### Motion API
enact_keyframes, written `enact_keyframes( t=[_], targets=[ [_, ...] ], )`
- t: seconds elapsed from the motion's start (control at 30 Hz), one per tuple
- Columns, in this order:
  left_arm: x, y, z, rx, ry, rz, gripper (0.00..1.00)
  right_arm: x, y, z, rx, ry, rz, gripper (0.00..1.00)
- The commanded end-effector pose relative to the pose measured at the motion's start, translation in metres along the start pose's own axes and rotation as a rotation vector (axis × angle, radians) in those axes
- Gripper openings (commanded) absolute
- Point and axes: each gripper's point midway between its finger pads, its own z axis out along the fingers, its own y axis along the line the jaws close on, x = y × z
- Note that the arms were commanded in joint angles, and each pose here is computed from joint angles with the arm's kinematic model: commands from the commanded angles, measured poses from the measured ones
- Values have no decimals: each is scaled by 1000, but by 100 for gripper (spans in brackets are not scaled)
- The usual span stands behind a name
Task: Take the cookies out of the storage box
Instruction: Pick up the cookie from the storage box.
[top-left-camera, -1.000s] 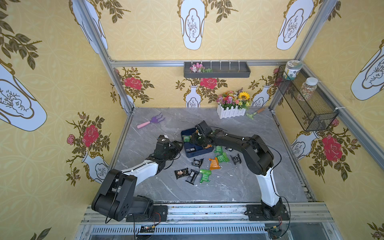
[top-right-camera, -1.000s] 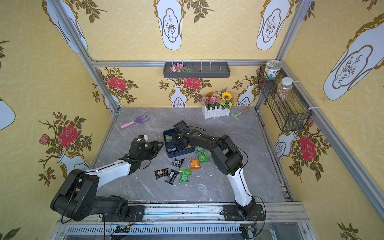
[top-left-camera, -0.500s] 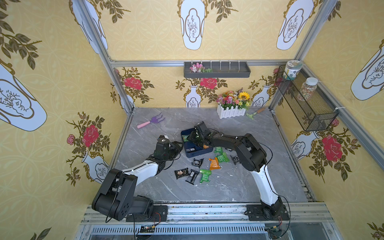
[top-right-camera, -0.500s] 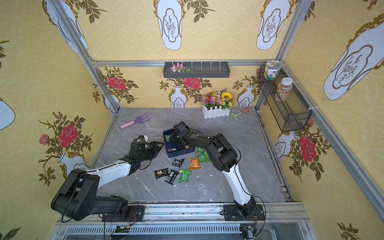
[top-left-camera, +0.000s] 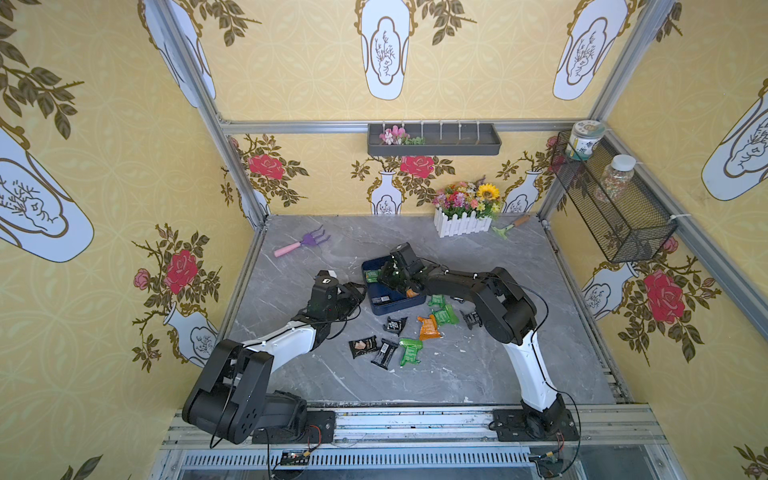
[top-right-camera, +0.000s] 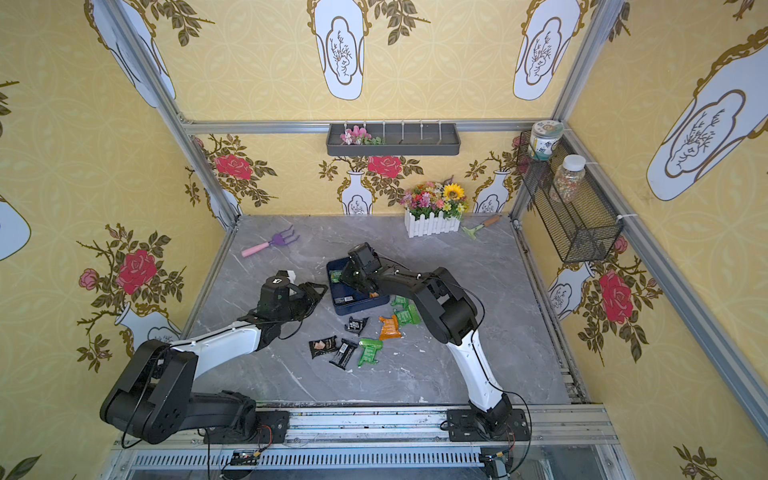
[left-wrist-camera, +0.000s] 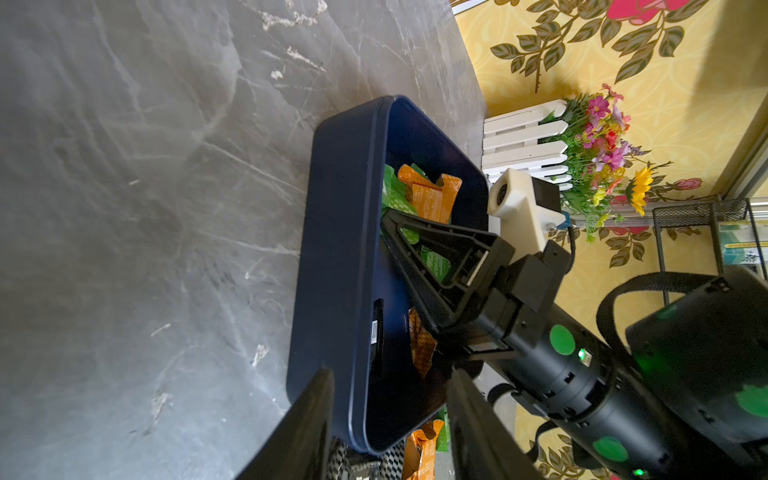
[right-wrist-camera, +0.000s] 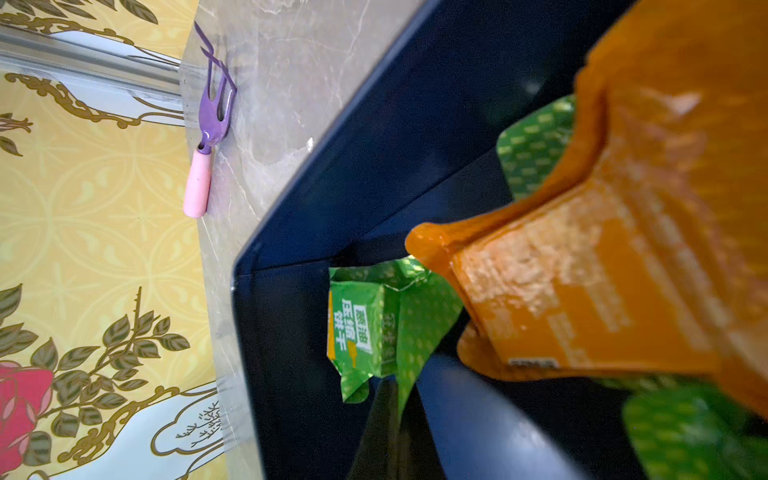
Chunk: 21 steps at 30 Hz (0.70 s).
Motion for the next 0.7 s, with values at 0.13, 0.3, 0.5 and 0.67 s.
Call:
enact_keyframes(
  t=[0.13,0.3,0.5,0.67],
  targets=[
    [-6,2,-6,-18,-34,8,50,-5,35,-34,-89,-27,-49,0],
    [-8,3,-9,-41,-43,1,51,6,40,-63,-89,-28,-71,0],
    [-9,1,-5,-62,-28,22,52,13,24,-109,-30,-63,-123,0],
    [-8,-2,1,-162,-27,123,51,20,-5,-155,-3,-72,-172,0]
  ],
)
